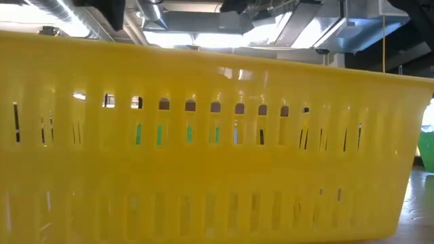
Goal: Stack baskets on shelf by color
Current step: Put the top left black bin on the shelf
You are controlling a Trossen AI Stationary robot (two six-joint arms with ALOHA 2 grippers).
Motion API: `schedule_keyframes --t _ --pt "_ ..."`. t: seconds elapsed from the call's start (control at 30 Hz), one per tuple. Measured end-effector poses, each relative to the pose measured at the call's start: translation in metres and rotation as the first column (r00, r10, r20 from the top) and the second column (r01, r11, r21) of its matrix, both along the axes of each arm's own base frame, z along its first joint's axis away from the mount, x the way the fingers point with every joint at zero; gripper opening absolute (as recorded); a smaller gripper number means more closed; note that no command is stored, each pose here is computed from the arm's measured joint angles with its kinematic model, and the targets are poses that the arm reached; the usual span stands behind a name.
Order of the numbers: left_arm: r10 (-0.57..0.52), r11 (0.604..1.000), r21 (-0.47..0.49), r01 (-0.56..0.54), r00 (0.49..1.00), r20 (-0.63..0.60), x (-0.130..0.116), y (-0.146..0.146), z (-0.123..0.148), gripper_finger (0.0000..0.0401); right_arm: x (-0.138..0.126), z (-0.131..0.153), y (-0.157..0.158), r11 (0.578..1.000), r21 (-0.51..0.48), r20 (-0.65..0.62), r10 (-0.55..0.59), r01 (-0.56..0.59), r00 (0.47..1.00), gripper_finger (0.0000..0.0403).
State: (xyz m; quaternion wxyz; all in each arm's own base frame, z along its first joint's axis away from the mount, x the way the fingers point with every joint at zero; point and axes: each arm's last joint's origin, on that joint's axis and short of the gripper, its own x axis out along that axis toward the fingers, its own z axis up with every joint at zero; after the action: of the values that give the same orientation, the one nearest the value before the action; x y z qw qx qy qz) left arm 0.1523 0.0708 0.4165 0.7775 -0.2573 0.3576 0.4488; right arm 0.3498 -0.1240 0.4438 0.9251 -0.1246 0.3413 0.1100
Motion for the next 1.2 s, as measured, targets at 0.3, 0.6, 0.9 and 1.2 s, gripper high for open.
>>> schedule_keyframes --t 0.3,0.6,0.9,1.2 --pt "0.295 0.93 -0.217 -0.296 0.955 -0.037 0.001 0.018 -0.048 0.0047 -0.035 0.028 0.015 0.996 -0.039 0.058 0.084 -0.082 0.995 0.009" --pt "0.301 0.927 -0.183 -0.326 0.941 -0.153 -0.008 0.051 -0.092 0.0047 -0.046 0.038 0.019 0.992 -0.081 0.086 0.107 -0.1 0.99 0.009" --pt "0.317 0.932 -0.135 -0.337 0.936 -0.15 -0.023 0.074 -0.093 0.0006 -0.046 0.038 0.019 0.992 -0.08 0.087 0.106 -0.099 0.991 0.009" --pt "0.281 0.933 -0.162 -0.321 0.932 -0.229 -0.027 0.094 -0.103 0.0056 -0.046 0.038 0.019 0.992 -0.079 0.087 0.105 -0.099 0.991 0.009"
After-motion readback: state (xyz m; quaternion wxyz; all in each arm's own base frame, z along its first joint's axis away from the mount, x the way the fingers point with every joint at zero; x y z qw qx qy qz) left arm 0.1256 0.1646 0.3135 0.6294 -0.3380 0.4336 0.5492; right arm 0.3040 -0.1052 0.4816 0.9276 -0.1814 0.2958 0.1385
